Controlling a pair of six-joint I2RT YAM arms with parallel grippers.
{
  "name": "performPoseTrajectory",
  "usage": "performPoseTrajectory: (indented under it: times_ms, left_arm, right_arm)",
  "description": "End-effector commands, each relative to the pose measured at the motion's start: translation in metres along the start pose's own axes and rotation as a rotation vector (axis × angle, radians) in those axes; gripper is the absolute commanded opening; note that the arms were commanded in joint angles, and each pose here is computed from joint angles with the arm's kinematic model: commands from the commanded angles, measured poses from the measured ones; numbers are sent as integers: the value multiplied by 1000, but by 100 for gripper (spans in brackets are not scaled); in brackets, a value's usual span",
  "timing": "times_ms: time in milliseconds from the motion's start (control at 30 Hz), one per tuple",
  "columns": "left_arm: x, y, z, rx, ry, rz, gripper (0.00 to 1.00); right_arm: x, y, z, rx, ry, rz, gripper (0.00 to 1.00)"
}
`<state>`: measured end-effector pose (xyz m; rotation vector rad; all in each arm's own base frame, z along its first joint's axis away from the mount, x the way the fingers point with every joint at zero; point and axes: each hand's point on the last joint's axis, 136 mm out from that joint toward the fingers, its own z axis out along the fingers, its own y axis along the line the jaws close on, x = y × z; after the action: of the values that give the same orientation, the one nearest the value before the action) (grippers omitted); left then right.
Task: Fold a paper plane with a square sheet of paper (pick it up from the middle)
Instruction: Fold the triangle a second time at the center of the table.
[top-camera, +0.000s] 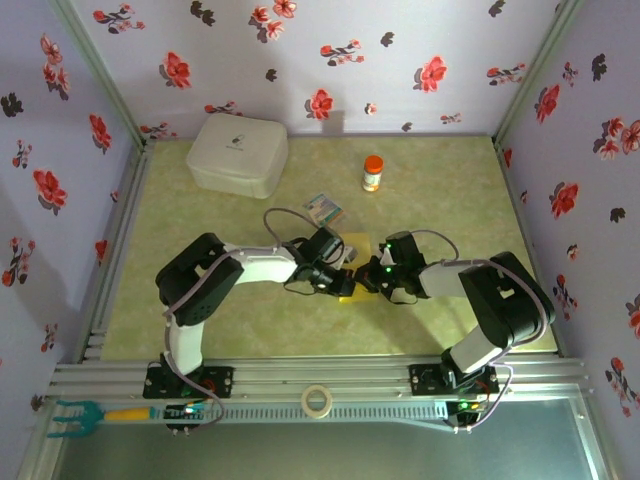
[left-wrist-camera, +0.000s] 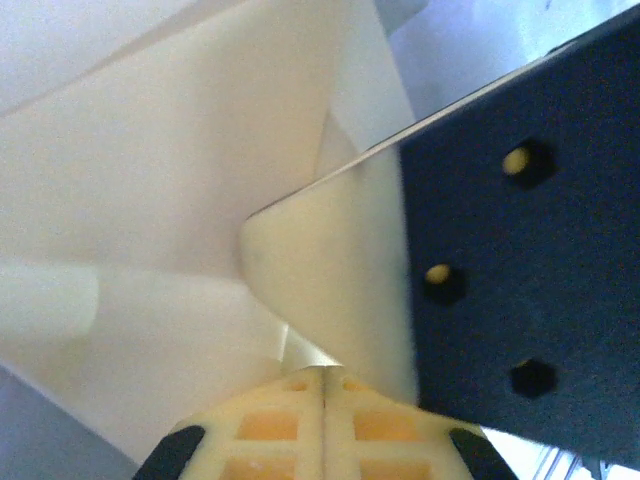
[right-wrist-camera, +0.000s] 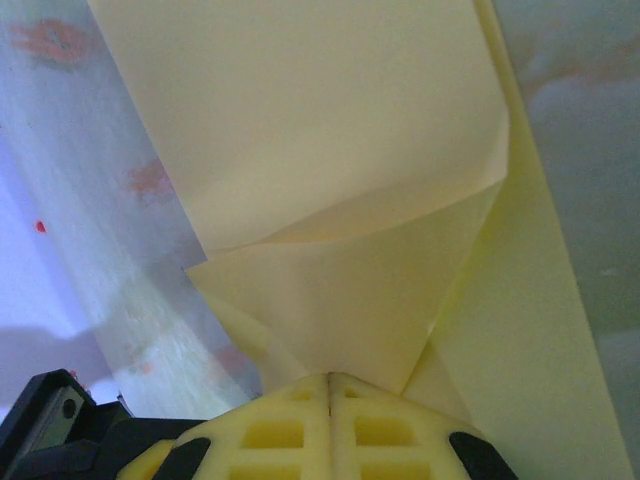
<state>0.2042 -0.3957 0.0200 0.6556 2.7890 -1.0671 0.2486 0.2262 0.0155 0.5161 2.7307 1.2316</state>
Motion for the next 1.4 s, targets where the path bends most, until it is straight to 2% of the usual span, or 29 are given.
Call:
performPoseTrajectory:
  times_ms: [0, 333, 733, 833, 1067, 1200, 1367]
  left_arm:
    - [12, 15, 2, -30, 29, -35, 3]
    - [33, 18, 1, 4, 59, -90, 4]
    - [44, 12, -13, 31, 65, -76, 6]
    - [39, 2, -20, 45, 53, -41, 5]
    - [-1, -13, -40, 72, -87, 0, 2]
    - [-15, -7, -29, 60, -79, -19, 1]
    - [-15, 7, -8, 30, -34, -48, 0]
  right_arm:
    - [6, -35, 0, 113, -5, 66, 0]
    - [5, -39, -1, 125, -7, 73, 0]
    - [4, -39, -2, 124, -10, 72, 0]
    - [4, -37, -3, 120, -11, 72, 0]
    - [4, -34, -4, 110, -10, 71, 0]
    - [3, -32, -4, 106, -11, 70, 0]
    - [3, -30, -3, 99, -8, 69, 0]
